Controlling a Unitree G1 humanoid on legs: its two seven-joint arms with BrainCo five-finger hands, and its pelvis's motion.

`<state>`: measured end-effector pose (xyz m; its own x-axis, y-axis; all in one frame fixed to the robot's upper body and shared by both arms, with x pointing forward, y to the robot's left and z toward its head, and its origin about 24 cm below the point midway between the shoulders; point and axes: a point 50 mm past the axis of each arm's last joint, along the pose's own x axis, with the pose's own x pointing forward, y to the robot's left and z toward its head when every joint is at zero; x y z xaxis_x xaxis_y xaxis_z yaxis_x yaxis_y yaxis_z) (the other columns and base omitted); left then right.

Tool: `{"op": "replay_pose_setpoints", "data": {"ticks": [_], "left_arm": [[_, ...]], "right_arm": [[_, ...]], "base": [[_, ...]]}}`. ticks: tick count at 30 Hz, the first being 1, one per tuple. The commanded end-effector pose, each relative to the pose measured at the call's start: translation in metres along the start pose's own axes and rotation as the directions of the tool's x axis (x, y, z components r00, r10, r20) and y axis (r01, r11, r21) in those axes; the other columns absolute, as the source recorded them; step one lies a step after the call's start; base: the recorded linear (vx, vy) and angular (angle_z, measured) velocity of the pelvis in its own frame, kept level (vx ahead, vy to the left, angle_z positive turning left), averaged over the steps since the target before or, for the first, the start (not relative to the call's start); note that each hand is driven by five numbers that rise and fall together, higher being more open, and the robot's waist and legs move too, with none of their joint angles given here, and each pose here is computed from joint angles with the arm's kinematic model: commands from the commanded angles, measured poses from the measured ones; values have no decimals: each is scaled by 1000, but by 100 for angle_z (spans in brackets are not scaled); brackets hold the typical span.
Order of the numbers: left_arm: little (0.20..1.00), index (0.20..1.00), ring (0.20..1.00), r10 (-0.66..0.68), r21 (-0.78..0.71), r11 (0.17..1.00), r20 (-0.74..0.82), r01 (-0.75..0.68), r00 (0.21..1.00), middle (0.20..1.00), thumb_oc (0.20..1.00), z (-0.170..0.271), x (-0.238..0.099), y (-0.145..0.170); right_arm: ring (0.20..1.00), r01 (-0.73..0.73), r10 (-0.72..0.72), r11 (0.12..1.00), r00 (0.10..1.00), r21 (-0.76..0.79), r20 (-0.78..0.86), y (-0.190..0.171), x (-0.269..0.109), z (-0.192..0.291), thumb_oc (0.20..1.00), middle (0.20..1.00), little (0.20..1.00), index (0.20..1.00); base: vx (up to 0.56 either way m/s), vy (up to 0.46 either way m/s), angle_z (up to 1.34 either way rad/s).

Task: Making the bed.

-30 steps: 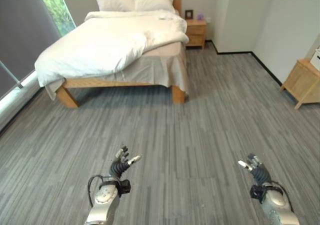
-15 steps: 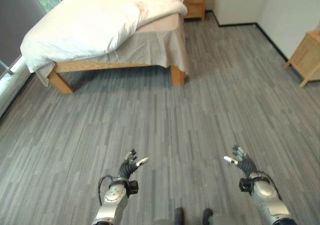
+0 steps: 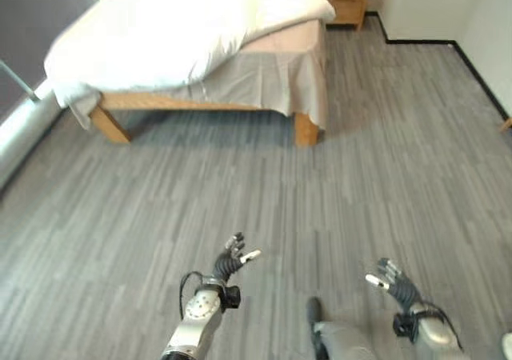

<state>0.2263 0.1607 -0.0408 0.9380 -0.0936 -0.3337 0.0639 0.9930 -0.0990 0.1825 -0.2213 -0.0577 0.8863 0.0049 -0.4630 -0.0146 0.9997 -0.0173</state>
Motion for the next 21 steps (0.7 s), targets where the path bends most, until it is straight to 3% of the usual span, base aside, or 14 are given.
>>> {"op": "replay_pose_setpoints", "data": {"ticks": [1,6,10,14,17,21], "left_arm": [[1000,1000,1000,29,54,998,124,-36,992,1000,1000,35,6,28],[1000,1000,1000,0,41,999,199,-8,980,1000,1000,48,1,28],[1000,1000,1000,0,16,1000,206,-4,979,1000,1000,47,-2,27],[1000,1000,1000,6,61,998,198,-18,980,1000,1000,46,-10,35],[1000,1000,1000,6,89,996,236,-28,972,1000,1000,60,-3,36],[1000,1000,1000,-40,147,989,273,-1,961,1000,1000,75,-2,38]], "right_arm": [[1000,8,-11,1000,983,16,182,-6,2,40,1000,1000,1000,1000],[1000,0,19,998,960,-69,279,-2,21,73,1000,1000,1000,1000],[1000,-9,31,997,959,-79,280,3,25,75,1000,1000,1000,1000],[1000,-108,119,993,959,-55,258,31,24,65,1000,1000,1000,1000],[1000,-179,177,984,946,-18,271,50,29,70,1000,1000,1000,1000],[1000,-204,202,979,937,-22,286,50,31,77,1000,1000,1000,1000]], "base": [[349,-60,-46],[790,0,-58],[774,76,-19],[666,133,-44],[648,313,23],[614,-26,39]]}}
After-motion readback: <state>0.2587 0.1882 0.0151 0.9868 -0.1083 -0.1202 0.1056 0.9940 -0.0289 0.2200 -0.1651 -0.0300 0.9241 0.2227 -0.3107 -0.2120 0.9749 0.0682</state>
